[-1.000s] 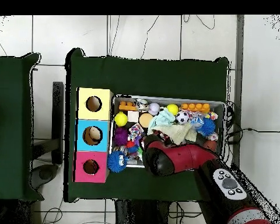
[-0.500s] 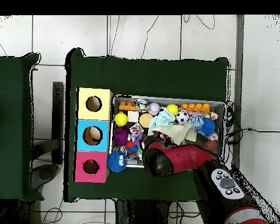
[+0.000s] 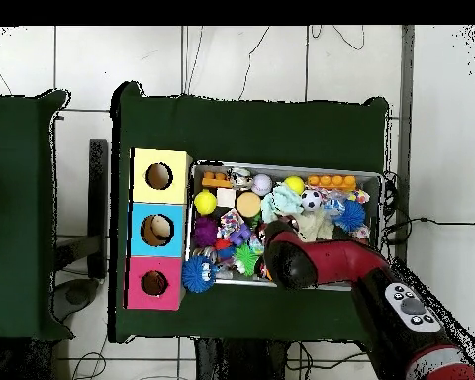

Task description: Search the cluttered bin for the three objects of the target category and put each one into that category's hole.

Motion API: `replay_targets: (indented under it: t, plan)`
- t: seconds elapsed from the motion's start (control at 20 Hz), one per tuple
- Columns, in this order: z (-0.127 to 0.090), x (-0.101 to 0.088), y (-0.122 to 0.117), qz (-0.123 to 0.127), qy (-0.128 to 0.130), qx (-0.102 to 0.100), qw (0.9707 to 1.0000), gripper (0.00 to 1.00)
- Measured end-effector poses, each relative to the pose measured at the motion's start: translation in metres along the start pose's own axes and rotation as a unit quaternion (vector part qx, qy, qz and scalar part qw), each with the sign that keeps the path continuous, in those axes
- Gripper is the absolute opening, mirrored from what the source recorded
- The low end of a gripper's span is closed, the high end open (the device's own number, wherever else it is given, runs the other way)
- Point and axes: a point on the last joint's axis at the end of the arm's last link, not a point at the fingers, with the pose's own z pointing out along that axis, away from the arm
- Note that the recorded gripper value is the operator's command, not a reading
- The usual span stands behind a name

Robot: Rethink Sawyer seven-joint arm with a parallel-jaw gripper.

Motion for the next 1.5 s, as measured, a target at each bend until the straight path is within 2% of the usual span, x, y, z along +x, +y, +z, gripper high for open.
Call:
replay_targets:
  t: [0.2,0.35,0.55,0.8,1.05,1.5]
  plan:
    - [0.009,0.002,-0.020,0.018,-0.012,-0.002,0.9998,1.00]
    - [0.011,0.006,-0.028,0.029,-0.009,-0.009,0.9995,1.00]
    - [0.009,0.008,-0.031,0.031,0.018,-0.021,0.9991,1.00]
    - [0.001,0.004,-0.040,0.023,0.046,-0.020,0.9985,1.00]
    - [-0.012,-0.004,-0.062,0.007,0.079,-0.003,0.9968,1.00]
    - [-0.020,-0.011,-0.083,-0.022,0.086,0.017,0.9959,1.00]
